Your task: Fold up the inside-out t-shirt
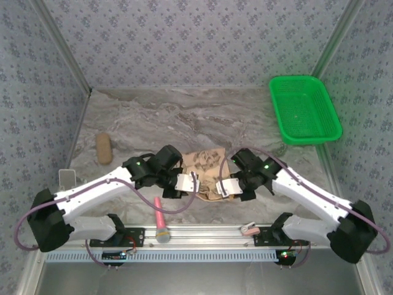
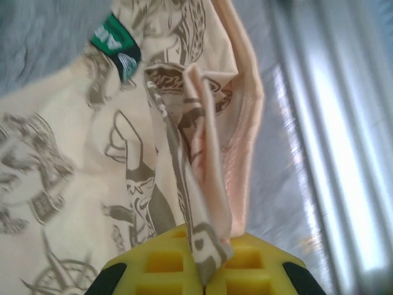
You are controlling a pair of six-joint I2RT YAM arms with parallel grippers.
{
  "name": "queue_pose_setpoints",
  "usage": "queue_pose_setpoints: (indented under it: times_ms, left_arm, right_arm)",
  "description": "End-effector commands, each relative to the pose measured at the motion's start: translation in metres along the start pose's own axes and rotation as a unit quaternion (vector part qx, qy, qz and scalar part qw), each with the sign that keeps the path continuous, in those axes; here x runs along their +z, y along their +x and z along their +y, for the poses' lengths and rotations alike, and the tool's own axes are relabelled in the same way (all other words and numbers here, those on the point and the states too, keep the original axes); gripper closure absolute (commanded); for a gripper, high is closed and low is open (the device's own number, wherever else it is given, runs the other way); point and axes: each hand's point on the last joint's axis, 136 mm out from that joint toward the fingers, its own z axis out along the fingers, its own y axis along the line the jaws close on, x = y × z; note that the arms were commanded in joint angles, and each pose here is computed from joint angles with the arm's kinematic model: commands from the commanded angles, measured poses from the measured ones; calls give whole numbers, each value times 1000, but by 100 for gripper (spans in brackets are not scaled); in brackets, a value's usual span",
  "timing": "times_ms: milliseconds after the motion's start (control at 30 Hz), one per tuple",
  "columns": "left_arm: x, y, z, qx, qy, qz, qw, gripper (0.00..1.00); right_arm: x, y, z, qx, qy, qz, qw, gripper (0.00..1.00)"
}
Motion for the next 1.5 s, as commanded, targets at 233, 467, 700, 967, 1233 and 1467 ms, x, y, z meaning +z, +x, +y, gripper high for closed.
queue_pose_setpoints:
  times_ms: [233, 467, 700, 967, 1233, 1467]
  left_arm:
    - [-7, 19, 40, -409, 140, -112, 895, 100]
    - [17, 53, 76, -498, 130, -99, 851, 100]
    - [28, 104, 117, -593, 52, -76, 800, 95]
    - [43, 135, 131, -633, 29, -35, 773, 75]
    - [-24, 137, 174, -639, -101, -80, 758, 52]
    - [-61, 119, 172, -658, -139, -93, 734, 49]
  right_arm:
    - [-52, -38, -11, 252, -137, -145, 947, 100]
    - [-30, -28, -80, 331, -134, -190, 915, 100]
    - [5, 1, -133, 413, -145, -161, 885, 100]
    - [81, 52, -152, 552, -183, -42, 812, 92]
    - [105, 98, -182, 676, -71, 11, 733, 74]
    - [67, 69, -205, 713, -34, -145, 685, 42]
